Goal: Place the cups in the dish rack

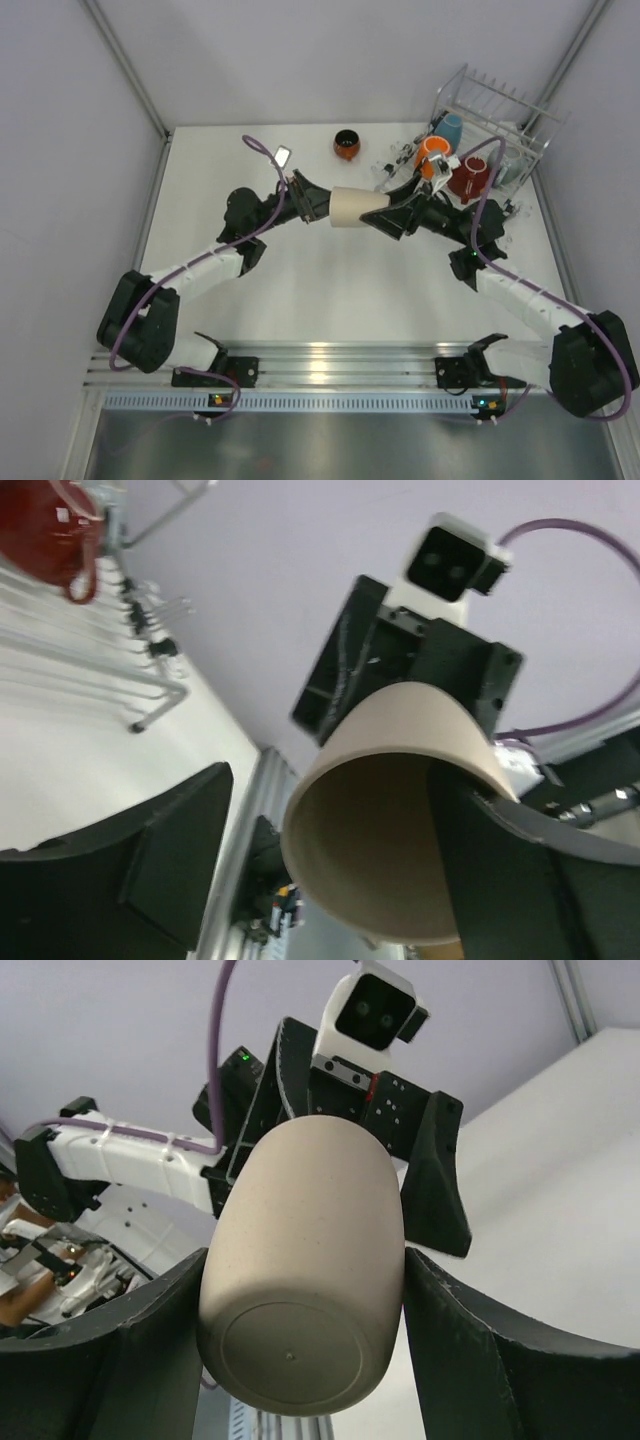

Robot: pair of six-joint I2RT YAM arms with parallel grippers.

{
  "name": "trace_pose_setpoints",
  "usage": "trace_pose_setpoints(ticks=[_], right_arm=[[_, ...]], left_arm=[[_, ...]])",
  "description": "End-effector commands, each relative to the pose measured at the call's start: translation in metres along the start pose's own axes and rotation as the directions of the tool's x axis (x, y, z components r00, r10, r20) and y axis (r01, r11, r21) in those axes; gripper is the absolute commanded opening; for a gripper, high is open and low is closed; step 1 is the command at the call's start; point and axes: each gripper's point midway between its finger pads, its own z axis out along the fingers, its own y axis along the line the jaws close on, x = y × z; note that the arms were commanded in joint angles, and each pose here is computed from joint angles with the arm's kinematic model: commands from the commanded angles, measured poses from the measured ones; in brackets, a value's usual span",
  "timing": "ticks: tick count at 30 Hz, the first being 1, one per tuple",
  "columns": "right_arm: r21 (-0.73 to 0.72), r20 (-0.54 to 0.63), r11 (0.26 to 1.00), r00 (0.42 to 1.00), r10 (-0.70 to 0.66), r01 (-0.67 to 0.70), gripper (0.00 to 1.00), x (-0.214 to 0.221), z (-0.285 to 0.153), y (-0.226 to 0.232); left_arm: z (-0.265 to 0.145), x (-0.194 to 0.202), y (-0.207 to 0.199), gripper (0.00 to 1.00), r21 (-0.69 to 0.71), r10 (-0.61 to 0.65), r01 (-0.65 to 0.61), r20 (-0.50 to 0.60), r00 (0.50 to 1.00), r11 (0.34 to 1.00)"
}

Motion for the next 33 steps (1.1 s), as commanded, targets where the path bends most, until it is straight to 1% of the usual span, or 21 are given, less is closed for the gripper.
trace_pose_setpoints(ticks=[1, 2, 3, 4, 5, 6, 7, 8, 10, 11, 12, 15, 18, 19, 20, 21, 23, 24, 26, 28, 33], right_arm=[[0.161, -0.014, 0.984, 0.997, -0.077, 0.079, 0.0, -0.017, 0.003, -0.015], [0.206, -0.012, 0.973, 0.995, -0.102, 0.102, 0.0, -0.022, 0.0, -0.018], [0.313, 0.01, 0.94, 0.989, -0.148, 0.137, 0.0, -0.034, -0.005, -0.035], [0.384, 0.017, 0.914, 0.989, -0.15, 0.132, 0.0, -0.037, -0.01, -0.045], [0.477, -0.008, 0.874, 0.995, -0.101, 0.093, 0.0, -0.029, -0.022, -0.061], [0.536, 0.001, 0.841, 0.996, -0.089, 0.075, 0.0, -0.032, -0.028, -0.072], [0.581, 0.015, 0.812, 0.996, -0.091, 0.065, 0.0, -0.039, -0.033, -0.08], [0.633, -0.004, 0.773, 0.999, -0.048, 0.039, 0.0, -0.033, -0.043, -0.096], [0.67, -0.025, 0.74, 0.999, -0.041, 0.047, 0.0, -0.039, -0.049, -0.106], [0.709, -0.035, 0.703, 0.998, -0.043, 0.055, 0.0, -0.048, -0.057, -0.117], [0.748, -0.051, 0.662, 0.999, -0.016, 0.049, 0.0, -0.045, -0.066, -0.125], [0.842, -0.062, 0.536, 0.998, -0.03, 0.068, 0.0, -0.066, -0.093, -0.143], [0.934, -0.08, 0.339, 0.992, -0.1, 0.11, 0.0, -0.088, -0.128, -0.157], [0.969, -0.092, 0.216, 0.989, -0.114, 0.116, 0.0, -0.098, -0.147, -0.16], [0.98, -0.114, 0.152, 0.987, -0.11, 0.13, 0.0, -0.101, -0.157, -0.165], [0.987, -0.138, 0.057, 0.979, -0.147, 0.148, 0.0, -0.118, -0.169, -0.164], [0.981, -0.192, -0.035, 0.978, -0.083, 0.189, 0.0, -0.111, -0.185, -0.173], [0.976, -0.215, -0.062, 0.973, -0.084, 0.21, 0.0, -0.12, -0.187, -0.173], [0.961, -0.254, -0.116, 0.967, -0.006, 0.252, 0.0, -0.112, -0.199, -0.185], [0.954, -0.263, -0.147, 0.965, 0.01, 0.262, 0.0, -0.118, -0.206, -0.188], [0.938, -0.287, -0.169, 0.952, 0.107, 0.302, 0.0, -0.103, -0.22, -0.202]], left_arm=[[-0.003, -0.023, 0.001, 0.91, -0.137, 0.122, -0.11, 0.084, 0.989, 0.984], [-0.007, -0.028, 0.009, 0.96, -0.195, 0.168, -0.146, 0.097, 0.981, 0.97], [-0.017, -0.026, 0.027, 0.98, -0.312, 0.133, -0.098, 0.094, 0.987, 0.945], [-0.025, -0.029, 0.041, 0.98, -0.398, 0.13, -0.078, 0.107, 0.986, 0.914], [-0.037, -0.044, 0.059, 0.98, -0.506, 0.178, -0.08, 0.148, 0.973, 0.859], [-0.049, -0.04, 0.072, 0.98, -0.581, 0.156, -0.054, 0.127, 0.98, 0.812], [-0.054, -0.041, 0.078, 0.98, -0.61, 0.159, -0.051, 0.124, 0.98, 0.79], [-0.063, -0.046, 0.086, 0.98, -0.647, 0.167, -0.045, 0.128, 0.978, 0.761], [-0.076, -0.045, 0.095, 0.98, -0.701, 0.159, -0.029, 0.121, 0.98, 0.713], [-0.087, -0.041, 0.104, 0.98, -0.744, 0.154, -0.027, 0.103, 0.983, 0.668], [-0.088, -0.044, 0.103, 0.98, -0.748, 0.174, -0.041, 0.101, 0.98, 0.663], [-0.102, -0.043, 0.102, 0.98, -0.784, 0.212, -0.086, 0.059, 0.975, 0.614], [-0.114, -0.042, 0.095, 0.98, -0.804, 0.259, -0.141, 0.016, 0.966, 0.578], [-0.117, -0.043, 0.094, 0.98, -0.808, 0.27, -0.154, 0.006, 0.963, 0.568], [-0.122, -0.04, 0.093, 0.98, -0.817, 0.275, -0.172, -0.017, 0.961, 0.55], [-0.125, -0.042, 0.087, 0.98, -0.818, 0.294, -0.182, -0.016, 0.956, 0.545], [-0.134, -0.043, 0.082, 0.98, -0.832, 0.318, -0.197, -0.026, 0.948, 0.519], [-0.137, -0.043, 0.081, 0.98, -0.836, 0.324, -0.198, -0.026, 0.946, 0.511], [-0.142, -0.042, 0.079, 0.98, -0.841, 0.34, -0.208, -0.03, 0.94, 0.5], [-0.144, -0.042, 0.077, 0.98, -0.84, 0.346, -0.216, -0.035, 0.938, 0.498], [-0.145, -0.038, 0.075, 0.98, -0.834, 0.342, -0.228, -0.05, 0.938, 0.502]])
